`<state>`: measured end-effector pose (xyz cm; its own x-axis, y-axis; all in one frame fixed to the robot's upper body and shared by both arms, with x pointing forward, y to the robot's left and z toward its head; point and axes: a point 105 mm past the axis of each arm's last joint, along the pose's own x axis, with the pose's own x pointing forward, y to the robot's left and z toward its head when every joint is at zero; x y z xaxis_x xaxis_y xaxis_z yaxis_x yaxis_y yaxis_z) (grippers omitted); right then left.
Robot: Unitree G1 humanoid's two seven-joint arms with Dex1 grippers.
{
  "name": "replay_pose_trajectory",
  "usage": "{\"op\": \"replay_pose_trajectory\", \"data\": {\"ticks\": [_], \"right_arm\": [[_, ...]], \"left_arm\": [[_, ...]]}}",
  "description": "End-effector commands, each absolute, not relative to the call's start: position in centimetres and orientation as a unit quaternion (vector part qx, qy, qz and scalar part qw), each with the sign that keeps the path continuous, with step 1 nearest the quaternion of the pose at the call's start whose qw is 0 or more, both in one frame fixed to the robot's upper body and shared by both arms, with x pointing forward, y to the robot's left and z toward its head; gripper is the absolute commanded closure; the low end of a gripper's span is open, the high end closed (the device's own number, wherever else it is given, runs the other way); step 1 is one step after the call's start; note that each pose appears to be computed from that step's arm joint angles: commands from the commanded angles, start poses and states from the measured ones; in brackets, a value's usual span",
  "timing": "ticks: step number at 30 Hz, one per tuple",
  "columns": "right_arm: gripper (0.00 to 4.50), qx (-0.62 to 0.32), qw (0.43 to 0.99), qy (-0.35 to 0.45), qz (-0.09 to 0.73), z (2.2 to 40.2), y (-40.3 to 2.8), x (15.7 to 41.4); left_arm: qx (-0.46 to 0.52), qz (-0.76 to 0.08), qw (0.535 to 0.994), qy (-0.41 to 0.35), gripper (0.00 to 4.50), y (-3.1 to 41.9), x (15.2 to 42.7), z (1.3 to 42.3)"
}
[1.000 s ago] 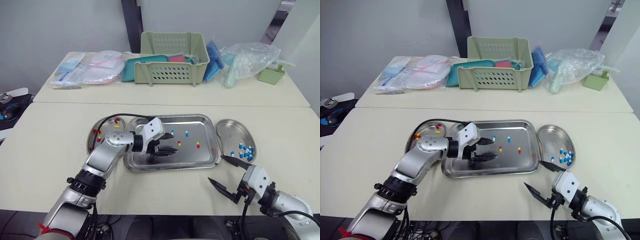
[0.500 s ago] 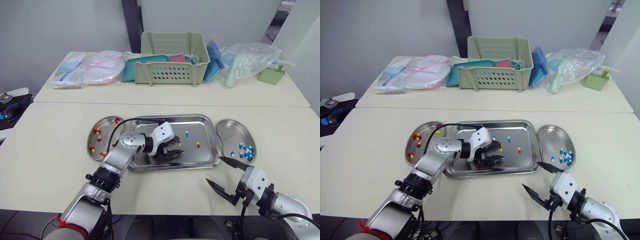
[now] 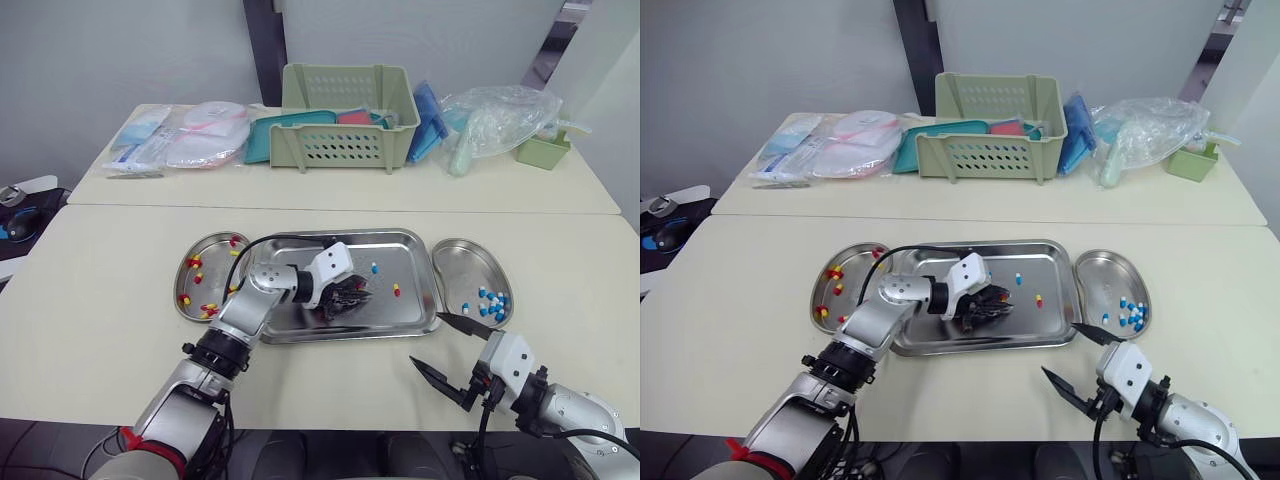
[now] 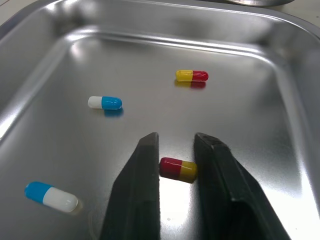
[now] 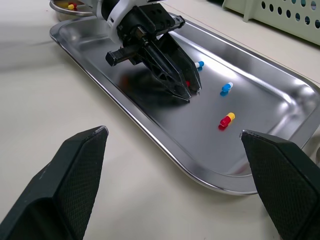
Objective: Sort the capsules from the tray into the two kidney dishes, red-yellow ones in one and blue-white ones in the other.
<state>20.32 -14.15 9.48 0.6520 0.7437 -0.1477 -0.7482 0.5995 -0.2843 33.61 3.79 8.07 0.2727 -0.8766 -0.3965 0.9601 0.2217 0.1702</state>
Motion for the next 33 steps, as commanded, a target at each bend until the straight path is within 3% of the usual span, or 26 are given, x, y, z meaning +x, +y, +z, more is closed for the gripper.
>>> {"op": "replay_pose_trajectory", "data": {"ticks": [1, 10, 16, 21, 25, 33], "right_arm": [[0.0, -0.17, 0.893, -0.01, 0.417, 10.5, -14.0, 20.2], [0.0, -0.177, 0.888, -0.015, 0.425, 10.7, -13.7, 20.6], [0.0, -0.183, 0.875, -0.02, 0.448, 10.8, -13.1, 21.0], [0.0, -0.18, 0.859, -0.027, 0.479, 11.2, -12.4, 21.2], [0.0, -0.176, 0.837, -0.027, 0.518, 11.2, -11.7, 21.1], [0.0, -0.16, 0.803, -0.05, 0.571, 12.0, -9.7, 21.7]], "left_arm": [[0.194, -0.596, 0.771, 0.113, 4.15, 3.7, 33.5, 7.9], [0.18, -0.602, 0.777, 0.042, 4.15, 3.3, 32.8, 12.6], [0.175, -0.567, 0.805, 0.006, 4.15, 5.6, 31.4, 16.4], [0.144, -0.467, 0.872, 0.012, 4.15, 11.6, 30.4, 18.5], [0.112, -0.336, 0.935, 0.028, 4.15, 17.7, 30.7, 19.0], [0.112, -0.188, 0.974, 0.054, 4.15, 24.4, 29.3, 17.6]]}}
